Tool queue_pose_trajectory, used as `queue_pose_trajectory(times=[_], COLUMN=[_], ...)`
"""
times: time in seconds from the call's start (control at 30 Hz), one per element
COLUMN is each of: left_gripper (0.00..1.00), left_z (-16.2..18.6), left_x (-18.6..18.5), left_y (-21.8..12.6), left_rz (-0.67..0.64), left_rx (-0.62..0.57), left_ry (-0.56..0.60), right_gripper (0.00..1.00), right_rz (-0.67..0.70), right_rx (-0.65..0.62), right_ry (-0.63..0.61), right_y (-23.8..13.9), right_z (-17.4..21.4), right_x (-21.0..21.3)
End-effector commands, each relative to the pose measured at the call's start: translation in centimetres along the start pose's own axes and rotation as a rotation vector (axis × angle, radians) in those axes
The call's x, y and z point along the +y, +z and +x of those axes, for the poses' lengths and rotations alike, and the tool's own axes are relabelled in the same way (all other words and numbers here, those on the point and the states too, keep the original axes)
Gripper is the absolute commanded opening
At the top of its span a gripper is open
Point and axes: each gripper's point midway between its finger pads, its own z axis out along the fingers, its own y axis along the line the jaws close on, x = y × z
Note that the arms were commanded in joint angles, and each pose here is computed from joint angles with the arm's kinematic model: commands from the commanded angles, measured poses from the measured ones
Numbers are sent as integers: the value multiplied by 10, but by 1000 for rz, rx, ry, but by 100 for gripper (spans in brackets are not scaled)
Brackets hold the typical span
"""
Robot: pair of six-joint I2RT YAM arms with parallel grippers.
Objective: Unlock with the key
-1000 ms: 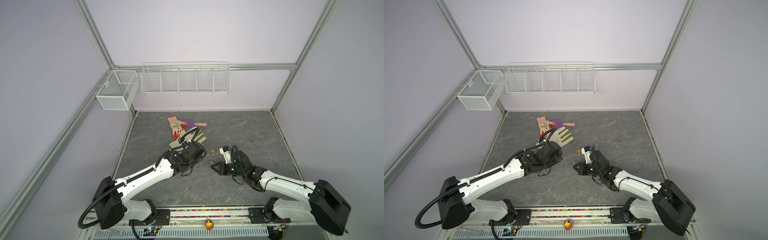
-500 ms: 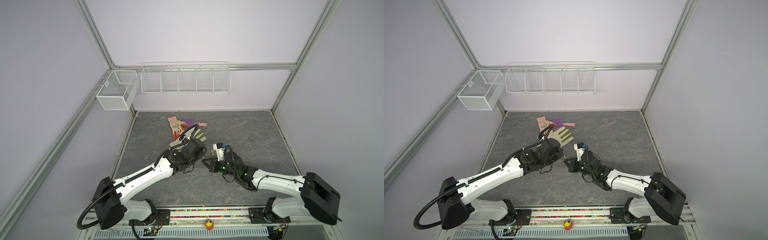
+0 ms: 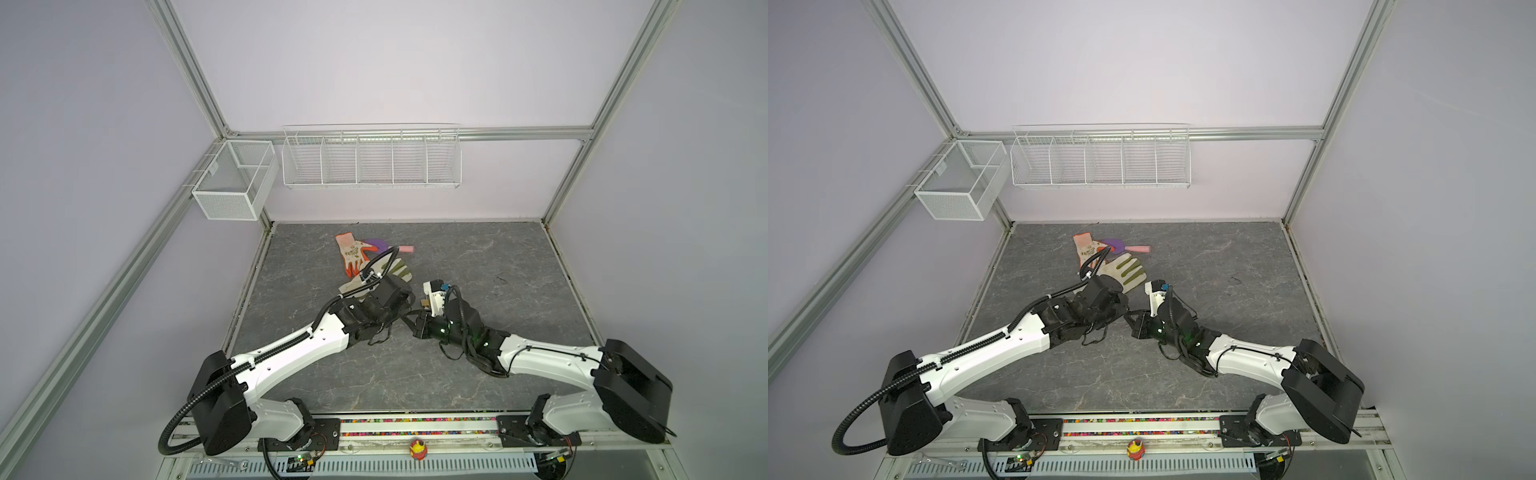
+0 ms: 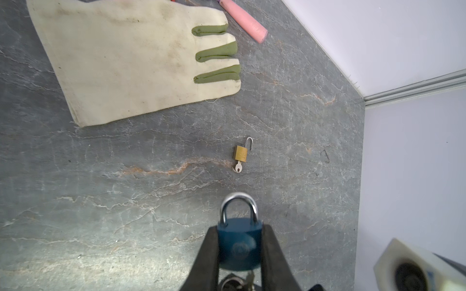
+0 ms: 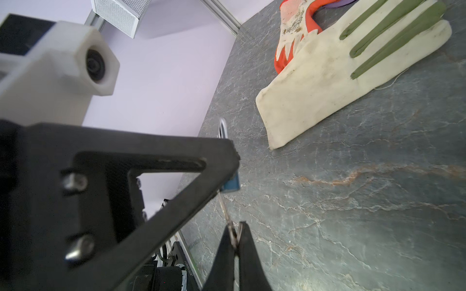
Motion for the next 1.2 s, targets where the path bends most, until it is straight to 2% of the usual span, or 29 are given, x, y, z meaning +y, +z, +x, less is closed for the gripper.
queue_pose_trajectory(times=[0.0, 0.53, 1.17], left_gripper=[0, 0, 0], left_z=[-3, -16, -5], left_x=[-12, -9, -2], left_y=[-3, -13, -5], left_rz=[20, 30, 18], left_rx=[5, -59, -22], left_ry=[-6, -8, -2], right_gripper=[7, 7, 7], right_rz=[16, 35, -1], right_rx=[-6, 33, -27], right_ry=[3, -7, -30], right_y=[6, -8, -3], right_z=[-4, 16, -6], right_x=[2, -13, 3])
